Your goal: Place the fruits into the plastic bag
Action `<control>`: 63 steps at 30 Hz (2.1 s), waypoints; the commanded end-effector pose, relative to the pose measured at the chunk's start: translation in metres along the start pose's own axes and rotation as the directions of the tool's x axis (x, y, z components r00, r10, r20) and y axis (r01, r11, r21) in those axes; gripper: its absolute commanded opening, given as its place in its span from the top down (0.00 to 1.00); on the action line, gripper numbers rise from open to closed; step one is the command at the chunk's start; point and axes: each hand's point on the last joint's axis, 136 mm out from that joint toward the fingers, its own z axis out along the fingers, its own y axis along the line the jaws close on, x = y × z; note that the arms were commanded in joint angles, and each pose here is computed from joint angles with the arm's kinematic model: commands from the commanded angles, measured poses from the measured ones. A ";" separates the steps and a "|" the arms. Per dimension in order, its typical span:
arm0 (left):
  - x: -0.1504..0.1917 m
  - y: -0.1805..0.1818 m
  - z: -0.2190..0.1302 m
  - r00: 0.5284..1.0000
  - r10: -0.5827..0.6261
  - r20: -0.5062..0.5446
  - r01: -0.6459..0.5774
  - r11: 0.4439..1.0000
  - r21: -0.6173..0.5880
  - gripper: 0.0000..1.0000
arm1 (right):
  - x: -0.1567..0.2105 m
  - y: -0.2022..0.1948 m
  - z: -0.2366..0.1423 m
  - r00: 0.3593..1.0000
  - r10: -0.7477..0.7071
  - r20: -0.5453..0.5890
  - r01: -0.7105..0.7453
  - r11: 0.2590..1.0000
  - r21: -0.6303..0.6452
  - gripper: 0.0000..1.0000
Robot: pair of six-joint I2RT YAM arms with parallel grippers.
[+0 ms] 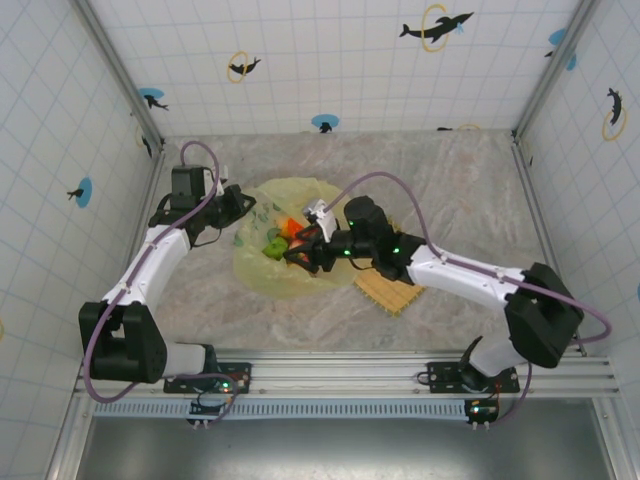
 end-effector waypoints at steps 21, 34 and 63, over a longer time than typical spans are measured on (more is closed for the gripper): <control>0.003 0.003 0.004 1.000 0.005 -0.011 -0.005 1.000 -0.014 1.00 | 0.086 -0.098 -0.121 0.854 0.438 0.281 -0.519 0.681 0.516 0.17; 0.000 -0.001 0.003 1.000 0.009 -0.005 -0.009 1.000 -0.002 1.00 | 0.072 -0.105 -0.087 0.853 0.448 0.267 -0.519 0.681 0.517 0.94; -0.075 -0.021 0.017 0.995 0.086 0.050 -0.083 0.995 -0.054 1.00 | -0.084 -0.060 -0.083 0.899 0.282 0.334 -0.394 0.855 0.338 1.00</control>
